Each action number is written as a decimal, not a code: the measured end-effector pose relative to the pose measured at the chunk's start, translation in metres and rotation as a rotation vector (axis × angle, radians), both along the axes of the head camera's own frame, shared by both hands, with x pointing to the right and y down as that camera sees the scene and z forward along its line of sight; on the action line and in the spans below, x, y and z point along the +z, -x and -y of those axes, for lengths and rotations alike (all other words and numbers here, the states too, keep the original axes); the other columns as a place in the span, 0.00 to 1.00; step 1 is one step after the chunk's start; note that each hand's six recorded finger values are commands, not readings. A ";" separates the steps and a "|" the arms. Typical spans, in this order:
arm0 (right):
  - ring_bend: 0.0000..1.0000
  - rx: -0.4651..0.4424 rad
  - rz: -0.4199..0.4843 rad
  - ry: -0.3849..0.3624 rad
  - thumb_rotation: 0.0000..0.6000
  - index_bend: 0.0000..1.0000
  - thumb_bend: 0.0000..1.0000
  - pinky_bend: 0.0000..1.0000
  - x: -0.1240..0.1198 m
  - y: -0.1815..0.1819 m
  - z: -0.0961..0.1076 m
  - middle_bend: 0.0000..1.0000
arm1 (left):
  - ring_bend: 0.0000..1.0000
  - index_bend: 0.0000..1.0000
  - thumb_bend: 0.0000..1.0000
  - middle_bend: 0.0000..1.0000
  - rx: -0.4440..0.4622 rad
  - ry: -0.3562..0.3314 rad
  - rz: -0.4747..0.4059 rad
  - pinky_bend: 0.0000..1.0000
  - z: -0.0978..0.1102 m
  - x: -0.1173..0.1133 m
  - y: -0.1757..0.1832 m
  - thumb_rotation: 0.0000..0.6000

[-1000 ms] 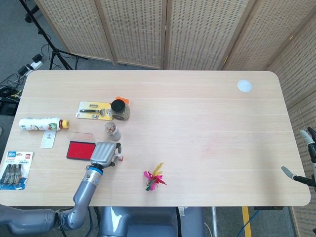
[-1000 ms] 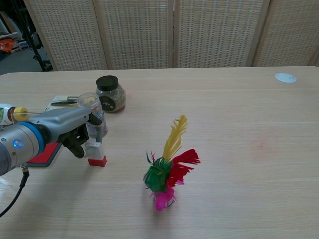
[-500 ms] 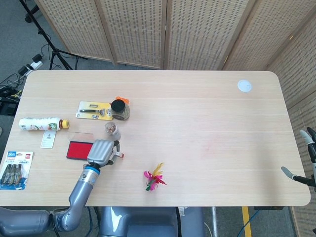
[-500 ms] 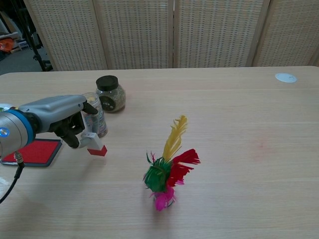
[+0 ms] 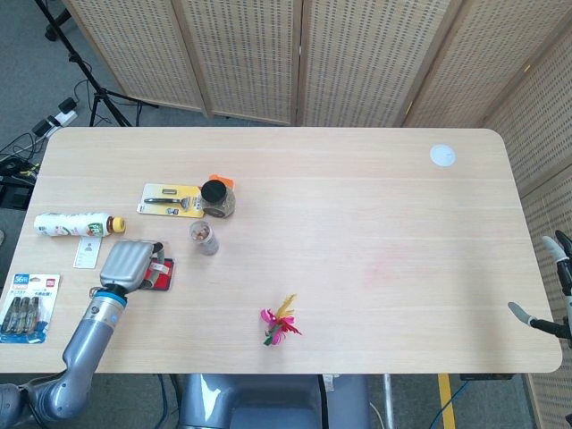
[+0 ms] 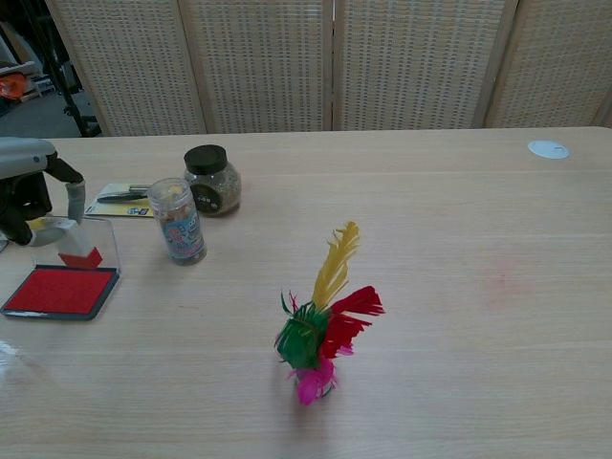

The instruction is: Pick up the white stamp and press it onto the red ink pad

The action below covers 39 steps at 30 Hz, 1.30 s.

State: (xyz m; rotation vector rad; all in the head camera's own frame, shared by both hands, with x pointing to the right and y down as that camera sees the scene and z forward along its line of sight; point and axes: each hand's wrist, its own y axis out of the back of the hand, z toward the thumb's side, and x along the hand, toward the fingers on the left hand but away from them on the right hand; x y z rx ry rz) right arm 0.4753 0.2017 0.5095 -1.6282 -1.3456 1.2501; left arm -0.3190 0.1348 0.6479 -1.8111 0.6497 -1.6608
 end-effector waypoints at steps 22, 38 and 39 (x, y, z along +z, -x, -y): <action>0.00 0.007 0.000 0.007 1.00 0.00 0.00 0.00 0.002 -0.002 0.001 0.00 | 0.98 0.59 0.40 1.00 -0.133 0.050 -0.033 0.93 -0.005 0.050 0.074 1.00; 0.00 0.014 0.010 0.000 1.00 0.00 0.00 0.00 -0.001 -0.004 0.001 0.00 | 0.98 0.59 0.40 1.00 -0.124 0.054 -0.016 0.93 -0.012 0.066 0.068 1.00; 0.00 0.014 0.010 0.001 1.00 0.00 0.00 0.00 -0.001 -0.004 0.001 0.00 | 0.98 0.59 0.40 1.00 -0.123 0.055 -0.015 0.93 -0.012 0.066 0.068 1.00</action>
